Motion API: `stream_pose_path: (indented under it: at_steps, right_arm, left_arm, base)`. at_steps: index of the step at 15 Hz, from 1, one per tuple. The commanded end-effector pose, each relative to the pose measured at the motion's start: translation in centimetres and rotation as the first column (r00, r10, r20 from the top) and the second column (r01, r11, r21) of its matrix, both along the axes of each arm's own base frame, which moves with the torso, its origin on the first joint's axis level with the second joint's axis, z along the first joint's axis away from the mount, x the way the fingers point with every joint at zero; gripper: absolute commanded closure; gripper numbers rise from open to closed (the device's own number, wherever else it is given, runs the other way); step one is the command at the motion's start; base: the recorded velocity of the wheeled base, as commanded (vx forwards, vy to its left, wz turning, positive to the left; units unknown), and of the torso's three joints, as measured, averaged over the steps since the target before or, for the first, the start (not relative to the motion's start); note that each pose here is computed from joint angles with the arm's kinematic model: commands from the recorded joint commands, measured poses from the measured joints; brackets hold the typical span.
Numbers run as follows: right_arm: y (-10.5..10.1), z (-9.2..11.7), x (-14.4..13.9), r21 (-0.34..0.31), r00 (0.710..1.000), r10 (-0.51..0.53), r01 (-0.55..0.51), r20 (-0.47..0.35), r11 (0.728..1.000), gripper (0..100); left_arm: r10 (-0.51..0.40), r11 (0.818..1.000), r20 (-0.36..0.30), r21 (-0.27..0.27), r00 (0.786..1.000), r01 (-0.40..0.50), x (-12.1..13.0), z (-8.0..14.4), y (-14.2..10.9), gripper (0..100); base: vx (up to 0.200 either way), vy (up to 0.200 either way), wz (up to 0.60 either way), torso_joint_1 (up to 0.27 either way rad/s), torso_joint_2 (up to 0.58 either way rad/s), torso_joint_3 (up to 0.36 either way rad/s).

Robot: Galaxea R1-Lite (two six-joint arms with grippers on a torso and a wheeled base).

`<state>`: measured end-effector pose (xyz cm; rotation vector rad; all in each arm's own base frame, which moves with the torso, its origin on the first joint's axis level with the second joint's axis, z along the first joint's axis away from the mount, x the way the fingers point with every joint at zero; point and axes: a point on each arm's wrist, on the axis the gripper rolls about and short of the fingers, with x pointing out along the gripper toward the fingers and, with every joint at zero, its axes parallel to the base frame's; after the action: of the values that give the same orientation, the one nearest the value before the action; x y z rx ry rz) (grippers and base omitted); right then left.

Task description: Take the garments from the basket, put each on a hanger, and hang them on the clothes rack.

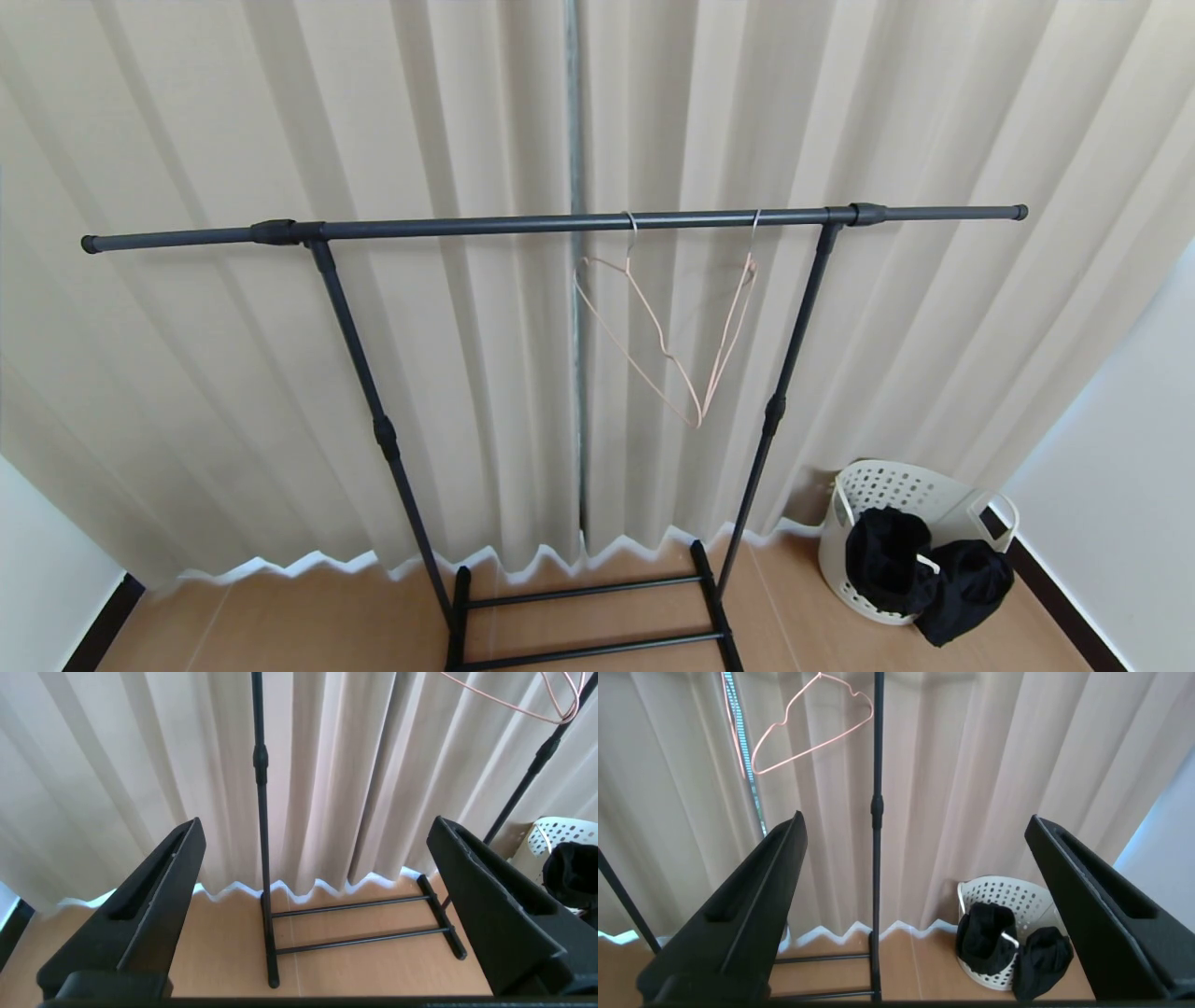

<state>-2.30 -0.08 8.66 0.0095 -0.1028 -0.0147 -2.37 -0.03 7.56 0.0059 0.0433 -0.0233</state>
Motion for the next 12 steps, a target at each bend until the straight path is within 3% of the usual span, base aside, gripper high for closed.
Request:
stream_pose_path:
  at_steps: [1, 7, 12]
  right_arm:
    - [0.0, 0.0, 0.0, 0.0, 1.0, 0.001, -0.001, 0.0, 1.0, 0]
    - [0.0, 0.0, 0.0, -0.003, 1.0, 0.001, -0.001, 0.0, 1.0, 0]
    - [0.0, 0.0, 0.0, -0.003, 1.0, 0.001, -0.001, 0.0, 1.0, 0]
  left_arm:
    - [0.0, 1.0, -0.001, 0.0, 1.0, 0.0, 0.01, -0.03, 0.0, 0]
    - [0.0, 1.0, -0.001, 0.0, 1.0, 0.0, 0.01, -0.03, 0.0, 0]
    - [0.0, 1.0, 0.0, 0.0, 1.0, 0.0, 0.0, 0.01, 0.0, 0]
  base:
    - [0.0, 0.0, 0.0, 0.0, 0.0, 0.0]
    - [0.0, 0.0, 0.0, -0.009, 0.01, 0.008]
    - [0.0, 0.0, 0.0, -0.149, 0.33, 0.175]
